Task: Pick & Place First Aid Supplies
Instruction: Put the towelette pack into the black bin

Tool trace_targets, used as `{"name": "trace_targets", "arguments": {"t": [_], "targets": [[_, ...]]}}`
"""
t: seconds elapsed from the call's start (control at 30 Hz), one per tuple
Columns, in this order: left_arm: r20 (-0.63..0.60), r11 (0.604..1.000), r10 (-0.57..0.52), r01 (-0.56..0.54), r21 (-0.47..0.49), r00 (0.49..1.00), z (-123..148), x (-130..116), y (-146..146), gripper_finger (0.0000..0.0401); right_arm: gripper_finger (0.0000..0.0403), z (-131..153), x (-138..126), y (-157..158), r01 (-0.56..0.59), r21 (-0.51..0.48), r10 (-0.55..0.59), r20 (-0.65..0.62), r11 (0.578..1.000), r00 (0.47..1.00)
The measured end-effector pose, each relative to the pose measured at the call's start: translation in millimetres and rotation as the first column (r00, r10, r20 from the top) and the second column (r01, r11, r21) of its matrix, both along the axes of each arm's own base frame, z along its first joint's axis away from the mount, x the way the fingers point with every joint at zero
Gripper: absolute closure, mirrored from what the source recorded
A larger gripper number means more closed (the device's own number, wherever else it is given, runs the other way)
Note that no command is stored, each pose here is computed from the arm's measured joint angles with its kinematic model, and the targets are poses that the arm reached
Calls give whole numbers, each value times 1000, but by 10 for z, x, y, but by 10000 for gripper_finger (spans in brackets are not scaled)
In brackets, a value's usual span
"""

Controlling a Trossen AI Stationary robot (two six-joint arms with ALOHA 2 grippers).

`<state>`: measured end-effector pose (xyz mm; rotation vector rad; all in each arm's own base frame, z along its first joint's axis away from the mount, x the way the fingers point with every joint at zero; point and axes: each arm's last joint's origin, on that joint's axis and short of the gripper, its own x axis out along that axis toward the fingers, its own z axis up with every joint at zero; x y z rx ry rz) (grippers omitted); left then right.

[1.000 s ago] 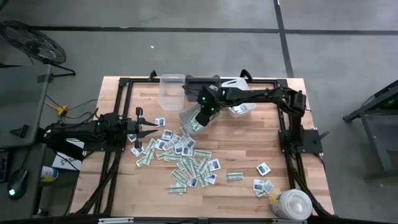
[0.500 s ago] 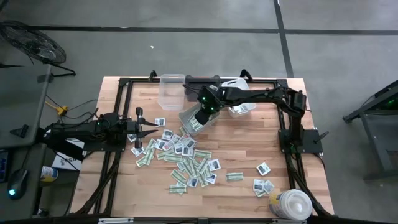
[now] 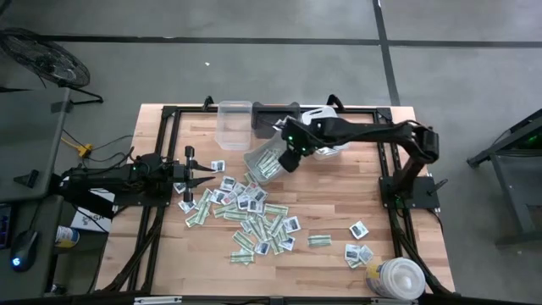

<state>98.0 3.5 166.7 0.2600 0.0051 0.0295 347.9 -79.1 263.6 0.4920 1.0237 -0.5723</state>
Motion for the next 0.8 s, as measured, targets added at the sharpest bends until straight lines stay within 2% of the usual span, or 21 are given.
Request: {"name": "trace_targets", "arguments": {"t": [0.2, 0.3, 0.8], "targets": [[1, 1000, 0, 0, 0, 1000, 1, 0, 0, 305, 202, 165, -203, 274, 13, -27, -15, -76, 1000, 997], [0, 1000, 0, 0, 0, 1000, 0, 0, 0, 305, 201, 181, -292, 432, 7, -12, -8, -75, 1000, 997], [0, 1000, 1, -1, 0, 1000, 0, 0, 0, 305, 206, -169, -839, 1219, 37, 147, -29, -60, 988, 998]]}}
